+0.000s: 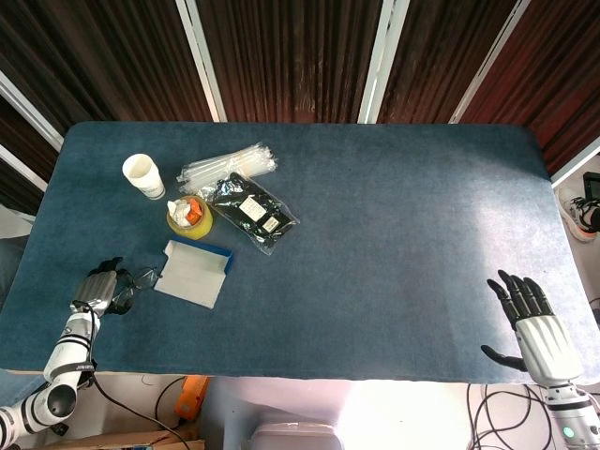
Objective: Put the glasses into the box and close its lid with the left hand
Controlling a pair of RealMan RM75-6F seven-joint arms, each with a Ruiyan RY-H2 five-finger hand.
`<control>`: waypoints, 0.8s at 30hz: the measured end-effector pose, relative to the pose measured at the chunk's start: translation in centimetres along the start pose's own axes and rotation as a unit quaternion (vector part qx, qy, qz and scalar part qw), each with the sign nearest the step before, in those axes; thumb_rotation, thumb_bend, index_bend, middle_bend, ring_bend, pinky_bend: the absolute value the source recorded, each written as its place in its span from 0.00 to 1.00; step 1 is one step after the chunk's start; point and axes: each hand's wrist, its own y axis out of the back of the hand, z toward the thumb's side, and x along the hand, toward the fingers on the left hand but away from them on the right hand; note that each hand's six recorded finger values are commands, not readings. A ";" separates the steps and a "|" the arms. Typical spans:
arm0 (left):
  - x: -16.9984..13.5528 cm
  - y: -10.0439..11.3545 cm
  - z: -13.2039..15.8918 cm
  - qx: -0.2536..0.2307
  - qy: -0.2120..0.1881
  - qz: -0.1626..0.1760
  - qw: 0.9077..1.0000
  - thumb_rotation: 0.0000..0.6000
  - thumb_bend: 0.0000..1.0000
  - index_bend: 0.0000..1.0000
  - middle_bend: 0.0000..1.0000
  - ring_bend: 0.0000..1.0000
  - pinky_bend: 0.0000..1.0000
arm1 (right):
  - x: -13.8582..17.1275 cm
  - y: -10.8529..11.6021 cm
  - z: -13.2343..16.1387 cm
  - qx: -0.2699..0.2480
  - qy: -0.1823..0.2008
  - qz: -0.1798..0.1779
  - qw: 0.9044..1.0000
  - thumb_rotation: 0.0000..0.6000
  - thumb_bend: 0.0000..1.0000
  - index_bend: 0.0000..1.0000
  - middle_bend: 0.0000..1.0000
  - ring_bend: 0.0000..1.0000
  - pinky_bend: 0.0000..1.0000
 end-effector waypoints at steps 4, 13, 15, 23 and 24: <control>-0.1 -0.1 0.6 0.003 -0.008 -0.003 1.000 1.00 0.36 0.42 0.04 0.04 0.14 | 0.0 0.0 -0.1 -0.001 -0.001 0.000 1.000 1.00 0.12 0.00 0.00 0.00 0.00; -0.1 -0.4 1.1 -0.001 -0.022 -0.006 1.000 1.00 0.41 0.53 0.08 0.05 0.14 | 0.0 0.1 -0.1 -0.002 -0.002 0.000 1.000 1.00 0.12 0.00 0.00 0.00 0.00; -0.1 -0.4 1.2 -0.003 -0.023 -0.006 1.000 1.00 0.43 0.55 0.08 0.05 0.14 | 0.0 0.0 -0.1 -0.001 -0.002 0.001 1.000 1.00 0.12 0.00 0.00 0.00 0.00; 0.0 -0.3 1.2 -0.005 -0.025 -0.002 1.000 1.00 0.44 0.58 0.09 0.05 0.14 | 0.0 0.0 -0.1 0.001 -0.003 0.003 1.000 1.00 0.12 0.00 0.00 0.00 0.00; 0.1 -0.3 1.2 -0.005 -0.024 -0.002 1.000 1.00 0.44 0.59 0.09 0.05 0.14 | 0.0 0.0 -0.1 0.001 -0.003 0.003 1.000 1.00 0.12 0.00 0.00 0.00 0.00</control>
